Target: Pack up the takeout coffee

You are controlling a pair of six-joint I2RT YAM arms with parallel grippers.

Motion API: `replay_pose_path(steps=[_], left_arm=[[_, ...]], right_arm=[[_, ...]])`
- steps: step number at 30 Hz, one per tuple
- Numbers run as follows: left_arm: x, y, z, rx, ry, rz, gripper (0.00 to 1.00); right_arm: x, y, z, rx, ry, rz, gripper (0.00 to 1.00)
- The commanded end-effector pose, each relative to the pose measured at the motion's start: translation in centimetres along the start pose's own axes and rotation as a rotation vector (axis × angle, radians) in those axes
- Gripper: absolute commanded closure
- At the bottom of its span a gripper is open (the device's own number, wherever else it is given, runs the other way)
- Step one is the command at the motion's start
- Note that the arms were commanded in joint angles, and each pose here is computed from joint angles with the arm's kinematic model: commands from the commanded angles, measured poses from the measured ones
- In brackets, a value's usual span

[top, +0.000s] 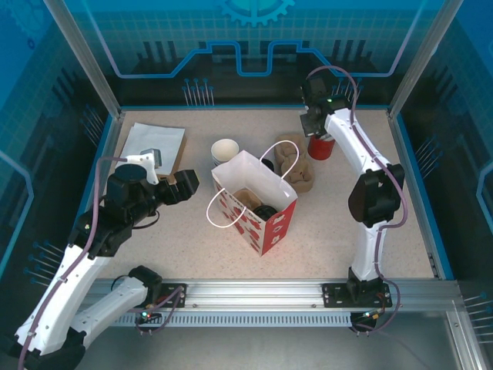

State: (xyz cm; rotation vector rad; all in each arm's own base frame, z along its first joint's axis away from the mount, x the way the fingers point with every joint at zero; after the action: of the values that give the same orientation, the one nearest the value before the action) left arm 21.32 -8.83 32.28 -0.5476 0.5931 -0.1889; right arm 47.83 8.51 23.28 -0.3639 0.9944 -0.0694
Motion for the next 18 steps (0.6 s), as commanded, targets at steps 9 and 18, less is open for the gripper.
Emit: replay_pose_path(steps=[9,18], left_arm=[[-0.1,0.2,0.4,0.007,-0.018,0.018,0.01],[-0.2,0.1,0.9,0.019,-0.032,0.021,0.01]], right_arm=[[-7.0,-1.4,1.4,-0.021,-0.093,-0.017,1.00],[-15.4,-2.9,-0.1,0.007,-0.182,-0.036,1.00]])
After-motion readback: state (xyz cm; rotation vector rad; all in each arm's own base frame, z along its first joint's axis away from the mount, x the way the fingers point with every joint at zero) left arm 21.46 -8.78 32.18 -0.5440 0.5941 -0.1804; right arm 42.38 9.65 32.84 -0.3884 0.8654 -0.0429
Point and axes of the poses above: each hand's point on the last joint's axis, 136 mm out from that joint toward the fingers, its own x axis out along the fingers, its own y axis along the line the jaws close on, z = x × y, the point moved 3 cm from there along -x, back along the fingers, and after that the axes turned 4 degrees about -x, right-handed, at the moved point
